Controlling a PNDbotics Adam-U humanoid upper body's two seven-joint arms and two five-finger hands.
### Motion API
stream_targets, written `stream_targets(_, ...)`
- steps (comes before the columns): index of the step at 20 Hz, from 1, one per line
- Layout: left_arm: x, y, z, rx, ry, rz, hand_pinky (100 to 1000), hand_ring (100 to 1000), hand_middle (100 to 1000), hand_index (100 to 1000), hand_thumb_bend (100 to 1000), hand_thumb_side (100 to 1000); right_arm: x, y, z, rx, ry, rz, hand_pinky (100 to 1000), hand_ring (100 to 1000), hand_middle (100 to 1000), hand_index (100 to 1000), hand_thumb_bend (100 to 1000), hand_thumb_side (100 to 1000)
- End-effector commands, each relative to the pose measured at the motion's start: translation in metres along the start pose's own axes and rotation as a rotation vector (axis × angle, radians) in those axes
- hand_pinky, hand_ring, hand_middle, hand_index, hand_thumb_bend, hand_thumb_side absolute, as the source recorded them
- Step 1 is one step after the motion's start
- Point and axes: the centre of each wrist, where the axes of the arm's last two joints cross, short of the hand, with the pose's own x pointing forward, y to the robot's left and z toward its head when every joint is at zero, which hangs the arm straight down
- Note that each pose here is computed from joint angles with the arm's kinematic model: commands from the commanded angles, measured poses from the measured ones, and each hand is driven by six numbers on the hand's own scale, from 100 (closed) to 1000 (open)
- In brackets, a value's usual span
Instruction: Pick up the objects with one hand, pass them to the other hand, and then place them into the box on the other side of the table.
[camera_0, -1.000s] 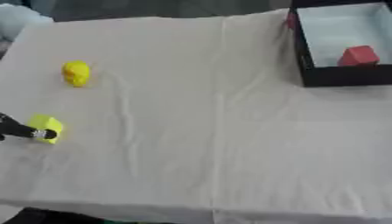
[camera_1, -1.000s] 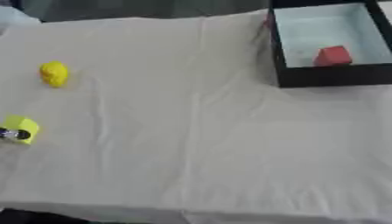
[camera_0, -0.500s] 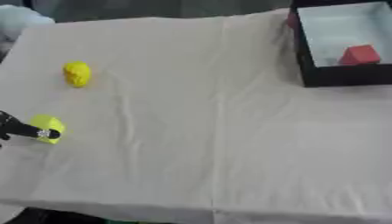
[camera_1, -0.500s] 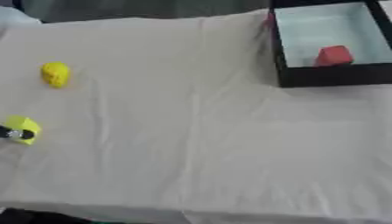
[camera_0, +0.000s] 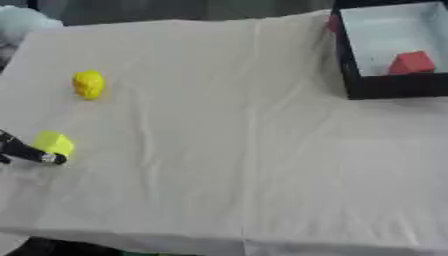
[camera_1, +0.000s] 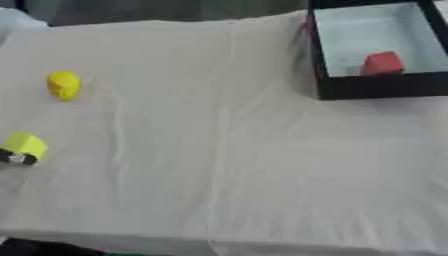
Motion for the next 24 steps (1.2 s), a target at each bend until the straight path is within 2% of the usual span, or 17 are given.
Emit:
stream_targets(1, 0.0007, 0.0136, 0.0038, 0.029, -0.004, -0.001, 768, 793, 714, 636, 729, 201, 0.0063, -0.0145, 0.0009, -0.004, -0.008, 0.041, 1000, 1000, 996, 951, 100, 319)
stream_targets(5, -0.0005, 0.0131, 0.0013, 0.03, 0.007, -0.002, 765, 789, 698, 622, 690, 176, 0.0052, -0.0133, 0.0019, -0.001, -0.005, 0.043, 1000, 1000, 996, 951, 100, 316)
stream_targets(11, -0.0026, 0.0128, -0.0032, 0.037, 0.025, 0.003, 764, 787, 688, 615, 715, 320, 0.0055, -0.0128, 0.0014, 0.003, -0.009, 0.046, 1000, 1000, 997, 951, 100, 312)
stream_targets(15, -0.0023, 0.0121, -0.0045, 0.043, 0.029, 0.005, 766, 786, 679, 603, 691, 298, 0.0045, -0.0117, 0.0024, 0.008, -0.003, 0.048, 1000, 1000, 998, 951, 100, 307)
stream_targets(19, -0.0021, 0.0115, -0.0048, 0.047, 0.03, 0.001, 765, 785, 674, 607, 715, 358, 0.0039, -0.0112, 0.003, 0.01, 0.001, 0.051, 1000, 1000, 998, 951, 100, 302)
stream_targets(21, -0.0016, 0.0118, -0.0052, 0.054, 0.031, 0.0, 764, 785, 671, 607, 710, 359, 0.0037, -0.0107, 0.0029, 0.013, 0.003, 0.053, 1000, 1000, 999, 951, 100, 300)
stream_targets(24, -0.0012, 0.0109, -0.0059, 0.051, 0.033, -0.002, 765, 785, 672, 605, 643, 220, 0.0026, -0.0092, 0.003, 0.02, 0.011, 0.053, 1000, 1000, 1000, 951, 100, 295)
